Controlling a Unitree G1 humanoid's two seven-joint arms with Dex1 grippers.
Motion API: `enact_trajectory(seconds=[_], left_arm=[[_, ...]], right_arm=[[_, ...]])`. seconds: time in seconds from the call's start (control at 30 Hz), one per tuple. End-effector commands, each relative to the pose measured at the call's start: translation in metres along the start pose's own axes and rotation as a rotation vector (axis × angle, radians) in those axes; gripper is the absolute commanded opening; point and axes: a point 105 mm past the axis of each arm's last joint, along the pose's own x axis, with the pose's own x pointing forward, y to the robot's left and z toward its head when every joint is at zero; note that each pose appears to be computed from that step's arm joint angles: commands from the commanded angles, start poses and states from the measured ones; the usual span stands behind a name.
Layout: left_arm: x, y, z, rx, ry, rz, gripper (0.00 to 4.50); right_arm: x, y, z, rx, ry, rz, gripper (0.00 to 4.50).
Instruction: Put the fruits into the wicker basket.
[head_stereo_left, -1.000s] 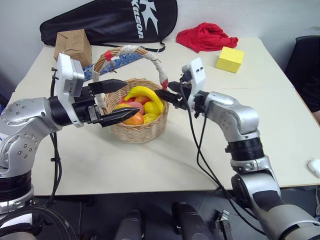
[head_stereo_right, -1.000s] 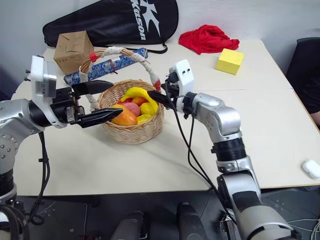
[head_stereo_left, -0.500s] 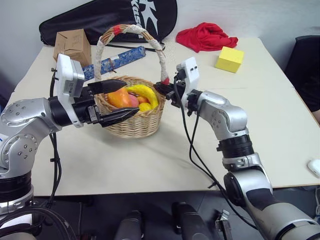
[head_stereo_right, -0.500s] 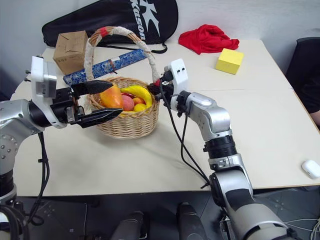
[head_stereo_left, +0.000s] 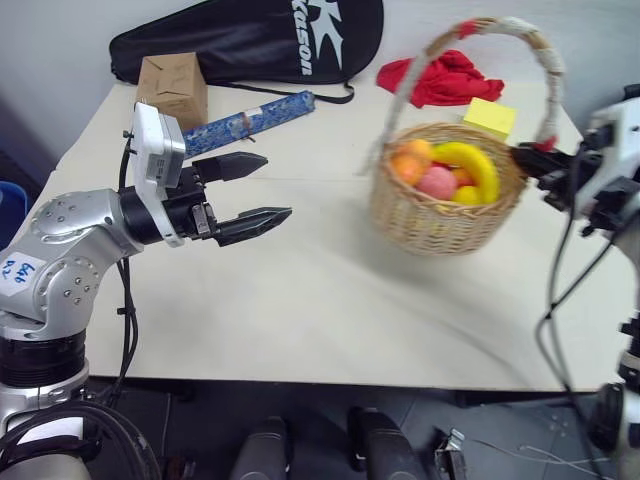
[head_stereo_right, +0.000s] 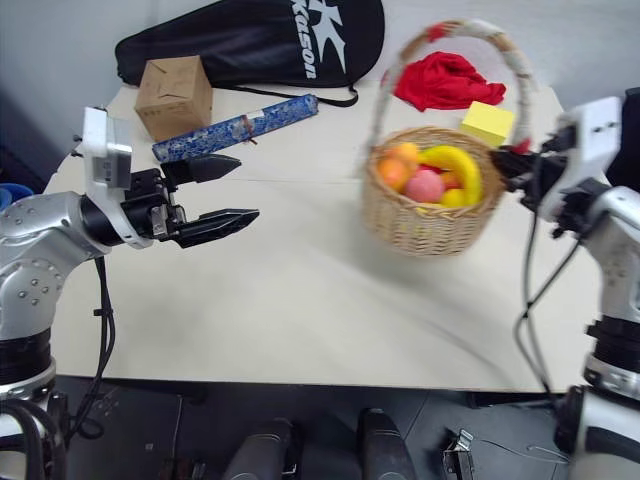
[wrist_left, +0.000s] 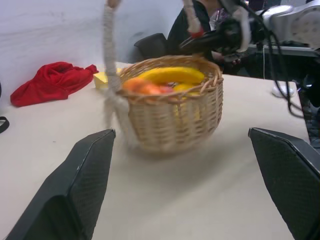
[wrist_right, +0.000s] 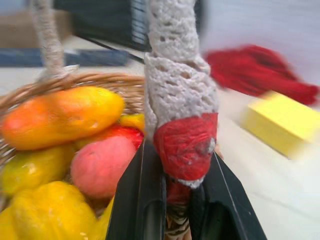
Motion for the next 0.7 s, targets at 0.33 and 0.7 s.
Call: enact_trajectory(seconds=[0.33, 0.7], left_arm=[[0.028, -0.017, 0.016, 0.03, -0.082, -0.168, 4.5], [0.023, -0.015, 0.007, 0.017, -0.05, -0.19, 4.5]], right_arm=[[-0.048, -0.05, -0.049, 0.01, -0.032, -0.277, 1.54], [-0.145, -0.055, -0.007, 0.063, 0.127, -0.057, 4.47]])
